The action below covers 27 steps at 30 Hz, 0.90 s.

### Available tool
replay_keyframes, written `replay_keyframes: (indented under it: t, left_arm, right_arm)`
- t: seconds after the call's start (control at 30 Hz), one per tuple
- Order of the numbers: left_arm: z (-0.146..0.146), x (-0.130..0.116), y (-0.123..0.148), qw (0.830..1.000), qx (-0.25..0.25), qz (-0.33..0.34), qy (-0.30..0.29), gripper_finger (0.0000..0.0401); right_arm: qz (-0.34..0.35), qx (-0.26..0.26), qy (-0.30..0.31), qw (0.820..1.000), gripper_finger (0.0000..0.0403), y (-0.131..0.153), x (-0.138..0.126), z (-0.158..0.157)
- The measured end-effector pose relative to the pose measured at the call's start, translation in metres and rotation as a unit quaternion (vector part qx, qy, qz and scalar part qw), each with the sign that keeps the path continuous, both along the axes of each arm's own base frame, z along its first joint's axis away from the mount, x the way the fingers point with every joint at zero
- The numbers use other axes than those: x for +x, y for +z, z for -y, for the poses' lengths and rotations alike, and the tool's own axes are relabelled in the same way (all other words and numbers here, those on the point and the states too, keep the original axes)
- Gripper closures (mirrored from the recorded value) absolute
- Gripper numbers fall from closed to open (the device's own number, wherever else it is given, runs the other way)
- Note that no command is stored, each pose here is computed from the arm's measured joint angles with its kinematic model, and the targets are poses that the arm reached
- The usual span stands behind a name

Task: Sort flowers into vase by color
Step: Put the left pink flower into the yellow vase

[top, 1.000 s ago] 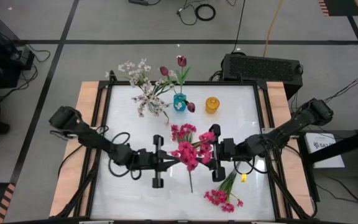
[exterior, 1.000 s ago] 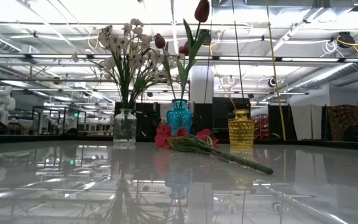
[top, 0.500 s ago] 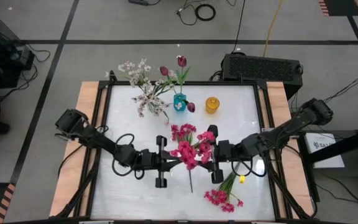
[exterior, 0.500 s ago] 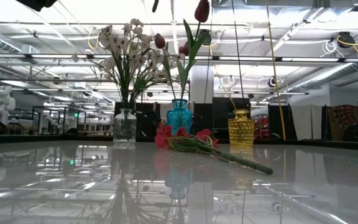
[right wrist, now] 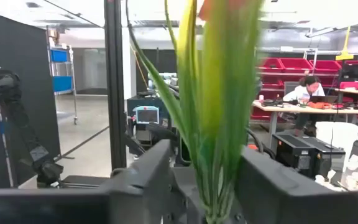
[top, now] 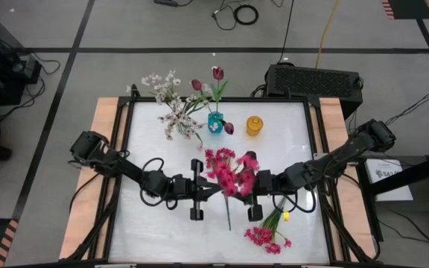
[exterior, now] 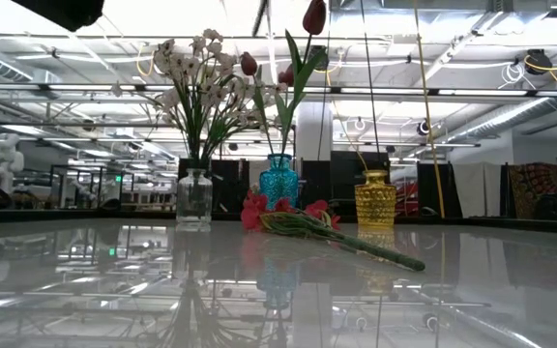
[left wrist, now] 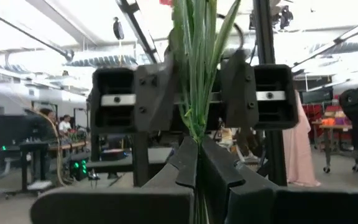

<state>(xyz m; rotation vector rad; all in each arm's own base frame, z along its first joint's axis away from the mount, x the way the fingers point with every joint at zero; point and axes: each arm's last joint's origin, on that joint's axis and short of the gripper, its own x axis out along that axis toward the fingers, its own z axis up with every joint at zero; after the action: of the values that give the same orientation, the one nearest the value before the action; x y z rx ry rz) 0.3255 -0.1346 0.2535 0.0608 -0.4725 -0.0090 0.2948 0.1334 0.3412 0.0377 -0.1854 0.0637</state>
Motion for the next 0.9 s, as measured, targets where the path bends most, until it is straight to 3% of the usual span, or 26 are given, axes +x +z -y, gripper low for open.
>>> replay_keyframes:
  t: [0.23,0.37,0.53,0.7,0.9]
  left_arm:
    - [-0.001,0.002,-0.003,1.000,-0.002,-0.008,-0.001,0.0386]
    - [0.004,0.000,-0.004,0.999,0.013,-0.029,0.005,0.0340]
    - [0.013,-0.007,-0.001,0.996,-0.012,-0.076,0.052,0.0225]
    - [0.020,-0.025,0.017,0.990,-0.047,-0.073,0.111,0.0127]
    - [0.020,-0.034,0.042,0.990,-0.093,-0.066,0.078,0.0087]
  right_arm:
    - [-0.007,-0.006,-0.005,1.000,0.0386,-0.002,0.001,0.002]
    - [-0.014,-0.006,-0.002,1.000,0.0383,-0.001,0.000,0.002]
    - [-0.033,-0.012,0.002,0.999,0.0395,0.002,-0.008,0.003]
    - [-0.065,0.002,0.007,0.998,0.0395,0.003,-0.016,0.005]
    - [-0.148,0.008,0.005,0.989,0.0393,0.007,-0.010,0.003]
